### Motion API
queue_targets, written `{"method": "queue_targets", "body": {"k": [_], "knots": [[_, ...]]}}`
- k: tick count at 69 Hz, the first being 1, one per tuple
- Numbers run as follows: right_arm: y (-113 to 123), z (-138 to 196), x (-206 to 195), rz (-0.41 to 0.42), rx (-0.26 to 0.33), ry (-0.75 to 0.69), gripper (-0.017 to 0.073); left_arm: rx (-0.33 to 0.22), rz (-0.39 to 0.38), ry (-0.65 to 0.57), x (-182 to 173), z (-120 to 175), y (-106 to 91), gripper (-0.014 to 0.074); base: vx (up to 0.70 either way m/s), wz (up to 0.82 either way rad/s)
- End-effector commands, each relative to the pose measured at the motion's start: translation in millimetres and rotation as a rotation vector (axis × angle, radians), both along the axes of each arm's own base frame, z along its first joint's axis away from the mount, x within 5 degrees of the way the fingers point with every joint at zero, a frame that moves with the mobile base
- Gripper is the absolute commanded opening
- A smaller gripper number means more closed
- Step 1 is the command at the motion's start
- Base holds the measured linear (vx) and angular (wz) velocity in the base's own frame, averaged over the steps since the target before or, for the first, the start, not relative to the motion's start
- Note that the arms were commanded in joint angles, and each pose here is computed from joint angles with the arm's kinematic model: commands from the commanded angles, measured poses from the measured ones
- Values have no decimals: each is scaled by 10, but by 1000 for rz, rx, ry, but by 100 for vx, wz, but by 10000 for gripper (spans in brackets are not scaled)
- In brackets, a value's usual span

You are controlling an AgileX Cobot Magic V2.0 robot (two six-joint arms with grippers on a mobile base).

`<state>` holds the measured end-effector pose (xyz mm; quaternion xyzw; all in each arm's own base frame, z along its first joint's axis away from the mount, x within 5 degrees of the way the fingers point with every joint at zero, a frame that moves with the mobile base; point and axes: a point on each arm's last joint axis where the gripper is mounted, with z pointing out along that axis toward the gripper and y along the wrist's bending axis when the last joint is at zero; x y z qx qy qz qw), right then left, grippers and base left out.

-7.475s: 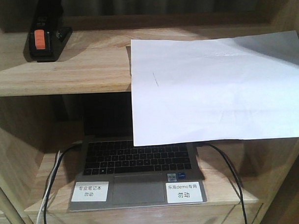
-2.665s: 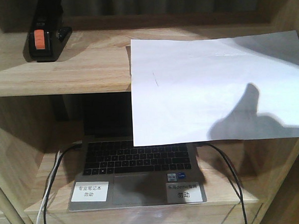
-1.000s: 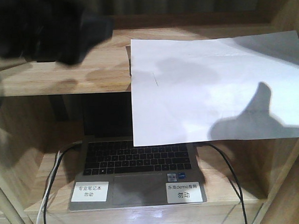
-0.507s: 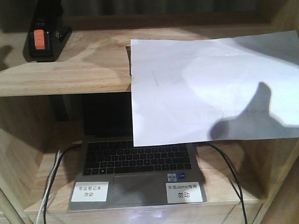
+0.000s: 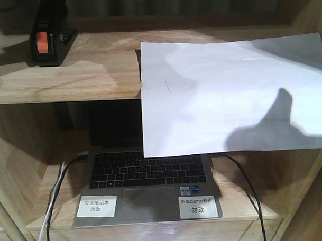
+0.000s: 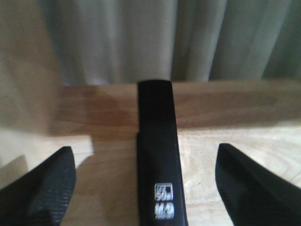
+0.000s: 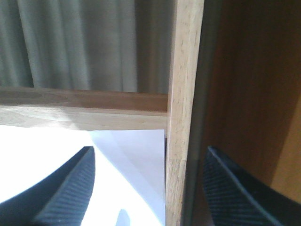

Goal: Grab stapler and paper to desk for stapling
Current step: 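Close the left gripper around the black stapler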

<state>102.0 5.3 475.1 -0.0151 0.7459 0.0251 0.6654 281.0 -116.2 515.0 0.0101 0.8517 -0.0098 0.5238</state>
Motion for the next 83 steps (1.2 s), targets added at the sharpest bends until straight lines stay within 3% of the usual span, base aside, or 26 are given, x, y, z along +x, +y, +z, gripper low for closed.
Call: {"method": "queue_targets", "body": {"k": [1,21,42,66,75,83], "knots": [[-13,134,-13,-13,-4,-89,463,-34,-52,-105,-48,176,15,575,0,0],[-13,134,-13,-13,-4,-89,463,-40,-82,-92,112,67,-99,575,0,0],[-11,133,-13,-12,-2,-89,463,-63,-52,-29,321,-94,-51,575,0,0],[-11,133,-13,-12,-2,-89,463,-52,-45,0,384,-168,-72,574,0,0],[-11,133,-13,-12,-2,-89,463,-49,-42,8,380,-175,-69,533,0,0],[-11,133,-13,-12,-2,-89,463,-46,-39,13,379,-179,-65,436,0,0]]}}
